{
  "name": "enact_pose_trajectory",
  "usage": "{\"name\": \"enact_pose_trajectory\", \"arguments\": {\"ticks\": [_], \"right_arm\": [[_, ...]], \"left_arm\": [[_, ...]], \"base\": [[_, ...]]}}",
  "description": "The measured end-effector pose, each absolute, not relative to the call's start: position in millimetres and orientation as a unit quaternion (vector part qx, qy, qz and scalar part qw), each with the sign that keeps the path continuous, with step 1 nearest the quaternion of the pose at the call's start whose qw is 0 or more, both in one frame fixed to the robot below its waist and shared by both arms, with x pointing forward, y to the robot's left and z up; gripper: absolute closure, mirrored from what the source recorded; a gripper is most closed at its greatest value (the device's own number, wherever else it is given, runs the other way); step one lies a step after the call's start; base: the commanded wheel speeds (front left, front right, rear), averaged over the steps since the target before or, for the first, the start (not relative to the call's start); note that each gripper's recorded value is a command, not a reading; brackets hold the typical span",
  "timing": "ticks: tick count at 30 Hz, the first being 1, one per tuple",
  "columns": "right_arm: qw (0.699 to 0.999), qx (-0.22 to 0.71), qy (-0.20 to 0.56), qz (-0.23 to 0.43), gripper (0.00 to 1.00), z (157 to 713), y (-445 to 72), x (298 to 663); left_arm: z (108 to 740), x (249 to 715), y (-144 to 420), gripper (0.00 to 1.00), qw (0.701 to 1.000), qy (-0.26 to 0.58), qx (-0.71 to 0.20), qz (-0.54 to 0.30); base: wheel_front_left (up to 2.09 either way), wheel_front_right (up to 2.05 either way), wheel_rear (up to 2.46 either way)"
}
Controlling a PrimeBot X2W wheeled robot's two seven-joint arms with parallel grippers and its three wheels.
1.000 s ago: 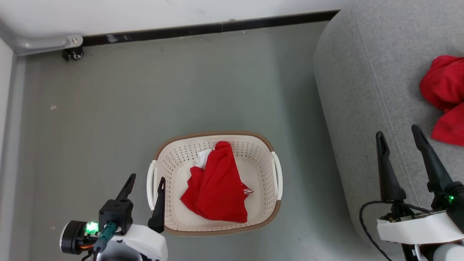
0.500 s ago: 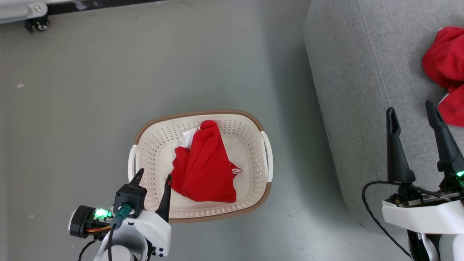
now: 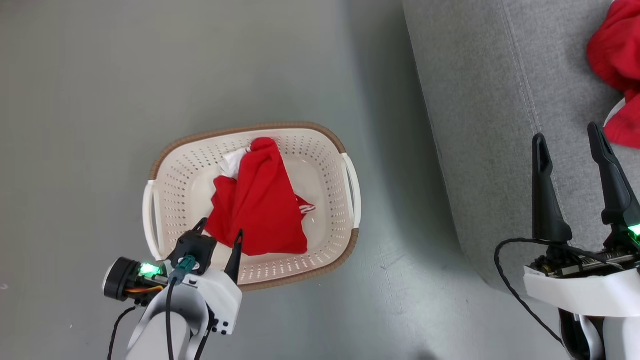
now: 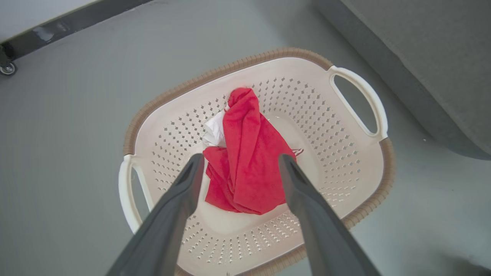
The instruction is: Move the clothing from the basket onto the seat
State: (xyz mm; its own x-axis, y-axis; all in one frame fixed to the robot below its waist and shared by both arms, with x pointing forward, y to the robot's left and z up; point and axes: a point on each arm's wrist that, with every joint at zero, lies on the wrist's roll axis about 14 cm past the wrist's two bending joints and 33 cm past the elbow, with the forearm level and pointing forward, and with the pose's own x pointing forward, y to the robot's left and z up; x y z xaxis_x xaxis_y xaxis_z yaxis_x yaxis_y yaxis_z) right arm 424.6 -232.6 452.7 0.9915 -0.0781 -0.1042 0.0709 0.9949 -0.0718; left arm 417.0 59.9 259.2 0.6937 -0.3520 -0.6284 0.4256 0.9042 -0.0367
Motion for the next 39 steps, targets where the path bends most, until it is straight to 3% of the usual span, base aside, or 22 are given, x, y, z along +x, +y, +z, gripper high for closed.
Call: {"name": "enact_pose_trajectory", "arguments": {"ticks": [24, 39], "right_arm": [[0.994, -0.050, 0.085, -0.052, 0.00, 411, -248, 443], [0.991, -0.059, 0.103, -0.057, 0.00, 389, -254, 449]], "left_arm": [[166, 421, 39, 0.00, 0.857, 0.427, 0.089, -0.274], [124, 431, 39, 0.00, 0.836, 0.466, 0.098, -0.273]], "base": [[0.00, 0.00, 0.00], [0.00, 0.00, 0.00]]}}
